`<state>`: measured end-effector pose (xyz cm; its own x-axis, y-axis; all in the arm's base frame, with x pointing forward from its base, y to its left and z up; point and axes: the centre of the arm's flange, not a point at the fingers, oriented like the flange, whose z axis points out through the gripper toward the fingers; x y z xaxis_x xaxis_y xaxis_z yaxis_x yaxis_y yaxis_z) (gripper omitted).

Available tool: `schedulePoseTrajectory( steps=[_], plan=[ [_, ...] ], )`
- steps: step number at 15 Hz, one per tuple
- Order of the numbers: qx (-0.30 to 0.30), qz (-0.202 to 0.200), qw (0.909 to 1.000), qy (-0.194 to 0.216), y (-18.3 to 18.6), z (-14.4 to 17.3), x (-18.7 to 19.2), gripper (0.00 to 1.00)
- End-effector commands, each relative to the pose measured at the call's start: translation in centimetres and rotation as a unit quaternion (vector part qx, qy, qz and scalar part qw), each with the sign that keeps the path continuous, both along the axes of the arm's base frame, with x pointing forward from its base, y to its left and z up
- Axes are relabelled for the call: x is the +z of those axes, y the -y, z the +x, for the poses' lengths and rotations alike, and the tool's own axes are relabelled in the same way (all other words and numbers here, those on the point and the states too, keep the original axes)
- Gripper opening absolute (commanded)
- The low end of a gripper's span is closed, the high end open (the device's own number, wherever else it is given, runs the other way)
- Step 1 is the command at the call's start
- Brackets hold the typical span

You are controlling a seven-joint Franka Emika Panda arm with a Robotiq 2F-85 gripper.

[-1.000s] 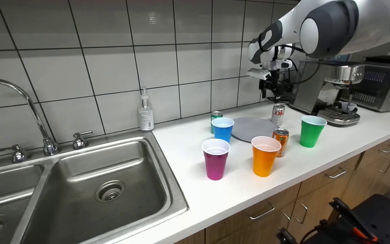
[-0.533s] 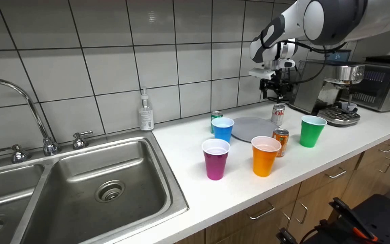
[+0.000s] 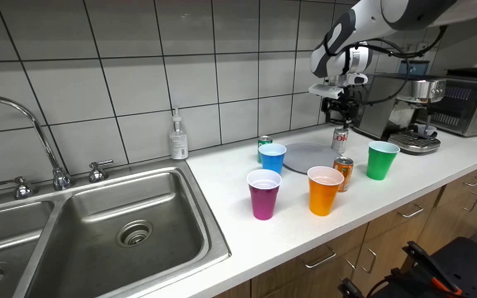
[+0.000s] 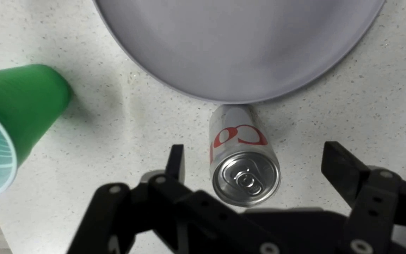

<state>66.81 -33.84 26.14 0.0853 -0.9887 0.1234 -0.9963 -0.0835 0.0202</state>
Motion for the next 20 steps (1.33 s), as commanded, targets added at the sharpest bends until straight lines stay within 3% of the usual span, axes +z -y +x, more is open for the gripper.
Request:
schedulePoseTrajectory(
  steps=[1,20],
  plan=[
    [0.016,-0.003,0.9999,0.004,-1.4,-3.6,1.5,1.0],
    [0.032,0.018,0.9993,-0.005,-0.6,-11.4,3.3,1.0]
  ],
)
